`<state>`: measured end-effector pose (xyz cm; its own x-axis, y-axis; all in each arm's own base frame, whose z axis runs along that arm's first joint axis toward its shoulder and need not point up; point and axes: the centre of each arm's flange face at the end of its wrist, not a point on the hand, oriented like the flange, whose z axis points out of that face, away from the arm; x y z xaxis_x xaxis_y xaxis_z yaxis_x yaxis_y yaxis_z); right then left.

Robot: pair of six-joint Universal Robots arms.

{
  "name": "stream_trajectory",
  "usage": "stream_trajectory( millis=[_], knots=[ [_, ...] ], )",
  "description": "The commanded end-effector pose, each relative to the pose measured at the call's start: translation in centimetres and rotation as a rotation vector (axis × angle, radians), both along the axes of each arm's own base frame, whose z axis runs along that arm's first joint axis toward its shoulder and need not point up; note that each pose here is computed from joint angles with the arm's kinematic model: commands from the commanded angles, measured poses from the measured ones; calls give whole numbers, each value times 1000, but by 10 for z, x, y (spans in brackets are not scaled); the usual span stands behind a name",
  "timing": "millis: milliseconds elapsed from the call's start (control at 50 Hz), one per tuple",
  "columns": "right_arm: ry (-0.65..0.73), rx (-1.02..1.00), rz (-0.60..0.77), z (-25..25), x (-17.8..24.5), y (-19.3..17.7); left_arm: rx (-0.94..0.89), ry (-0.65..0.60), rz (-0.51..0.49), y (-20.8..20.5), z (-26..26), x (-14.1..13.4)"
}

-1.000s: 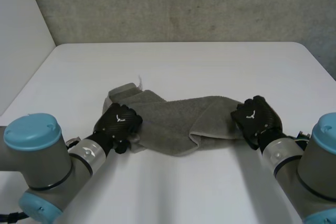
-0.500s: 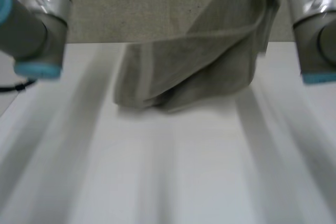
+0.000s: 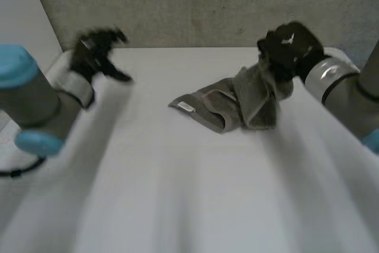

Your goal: Fold the towel.

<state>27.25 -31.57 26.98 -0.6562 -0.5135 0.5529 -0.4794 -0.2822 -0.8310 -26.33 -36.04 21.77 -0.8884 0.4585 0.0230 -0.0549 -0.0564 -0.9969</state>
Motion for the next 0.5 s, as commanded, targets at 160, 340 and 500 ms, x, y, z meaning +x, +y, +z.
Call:
stream_trajectory(
  millis=[160, 340, 500],
  knots=[
    [29, 28, -94, -2, -6, 46, 24, -104, -260, 60, -36, -79],
    [-131, -89, -68, 63, -16, 91, -1, -93, -239, 54, -33, -97],
    [-245, -213, -47, 126, -34, 135, -20, -87, -257, 50, -45, -118]
  ],
)
